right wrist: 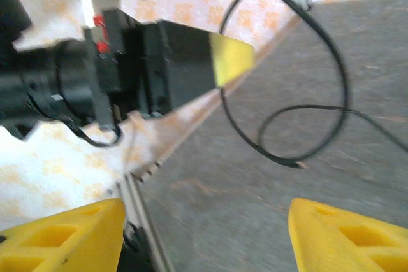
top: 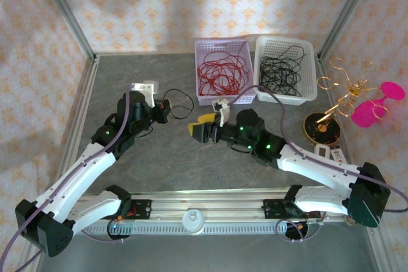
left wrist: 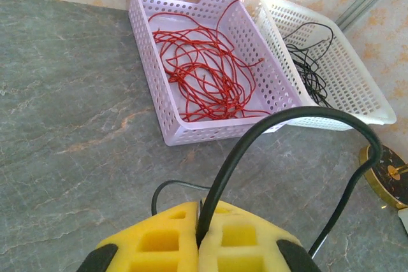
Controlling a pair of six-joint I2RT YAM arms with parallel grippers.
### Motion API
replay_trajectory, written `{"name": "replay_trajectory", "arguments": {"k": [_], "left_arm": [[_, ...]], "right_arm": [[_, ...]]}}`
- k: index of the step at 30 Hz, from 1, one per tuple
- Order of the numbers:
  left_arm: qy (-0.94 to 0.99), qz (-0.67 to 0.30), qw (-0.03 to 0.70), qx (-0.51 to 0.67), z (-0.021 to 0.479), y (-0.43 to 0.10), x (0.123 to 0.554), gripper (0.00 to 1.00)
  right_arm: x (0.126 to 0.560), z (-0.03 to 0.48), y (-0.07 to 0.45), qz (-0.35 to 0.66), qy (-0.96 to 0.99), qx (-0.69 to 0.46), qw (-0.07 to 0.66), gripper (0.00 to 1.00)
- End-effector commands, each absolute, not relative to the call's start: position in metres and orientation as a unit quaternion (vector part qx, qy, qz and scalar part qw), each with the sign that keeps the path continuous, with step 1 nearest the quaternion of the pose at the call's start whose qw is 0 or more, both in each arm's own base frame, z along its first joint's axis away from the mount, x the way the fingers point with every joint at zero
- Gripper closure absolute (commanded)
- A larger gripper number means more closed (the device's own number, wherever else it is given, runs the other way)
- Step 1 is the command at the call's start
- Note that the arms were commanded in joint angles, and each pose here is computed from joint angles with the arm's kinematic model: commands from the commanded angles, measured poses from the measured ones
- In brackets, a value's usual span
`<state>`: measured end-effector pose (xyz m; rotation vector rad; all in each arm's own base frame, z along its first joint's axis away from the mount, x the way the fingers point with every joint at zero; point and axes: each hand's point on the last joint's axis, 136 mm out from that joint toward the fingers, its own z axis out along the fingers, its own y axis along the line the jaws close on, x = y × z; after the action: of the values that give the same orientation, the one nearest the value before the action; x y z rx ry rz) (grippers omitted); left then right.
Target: Untangle the cables
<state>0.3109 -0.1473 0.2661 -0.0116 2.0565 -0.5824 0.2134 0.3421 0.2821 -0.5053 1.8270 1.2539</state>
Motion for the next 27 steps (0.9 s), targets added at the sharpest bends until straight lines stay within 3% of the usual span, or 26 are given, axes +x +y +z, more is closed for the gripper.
{"name": "replay_trajectory", "arguments": {"k": [1, 5, 9, 12, 17, 23, 27], "left_arm": [[0.839, -0.232, 0.491, 0.006, 0.281, -0.148, 0.310, 1.00], [0.839, -0.234, 0.492, 0.013, 0.288, -0.153, 0.307, 1.00], [0.841, -0.232, 0.488, 0.028, 0.294, -0.160, 0.301, 1.00], [0.850, -0.214, 0.480, 0.036, 0.296, -0.157, 0.296, 1.00], [0.869, -0.179, 0.460, 0.039, 0.295, -0.144, 0.282, 1.00], [0.890, -0.163, 0.422, 0.058, 0.279, -0.141, 0.268, 1.00], [0.897, -0.157, 0.407, 0.065, 0.271, -0.140, 0.263, 1.00]], "right_arm": [[0.256, 0.294, 0.342, 0.502, 0.732, -0.068, 0.455, 0.32], [0.288, 0.266, 0.346, 0.475, 0.754, 0.011, 0.454, 0.32], [0.310, 0.263, 0.358, 0.462, 0.749, 0.030, 0.474, 0.35], [0.330, 0.254, 0.356, 0.399, 0.762, 0.026, 0.510, 0.39], [0.356, 0.230, 0.310, 0.219, 0.782, -0.006, 0.583, 0.57], [0.375, 0.235, 0.258, 0.139, 0.770, -0.037, 0.621, 0.79], [0.382, 0.244, 0.242, 0.094, 0.763, -0.057, 0.637, 0.86]]}}
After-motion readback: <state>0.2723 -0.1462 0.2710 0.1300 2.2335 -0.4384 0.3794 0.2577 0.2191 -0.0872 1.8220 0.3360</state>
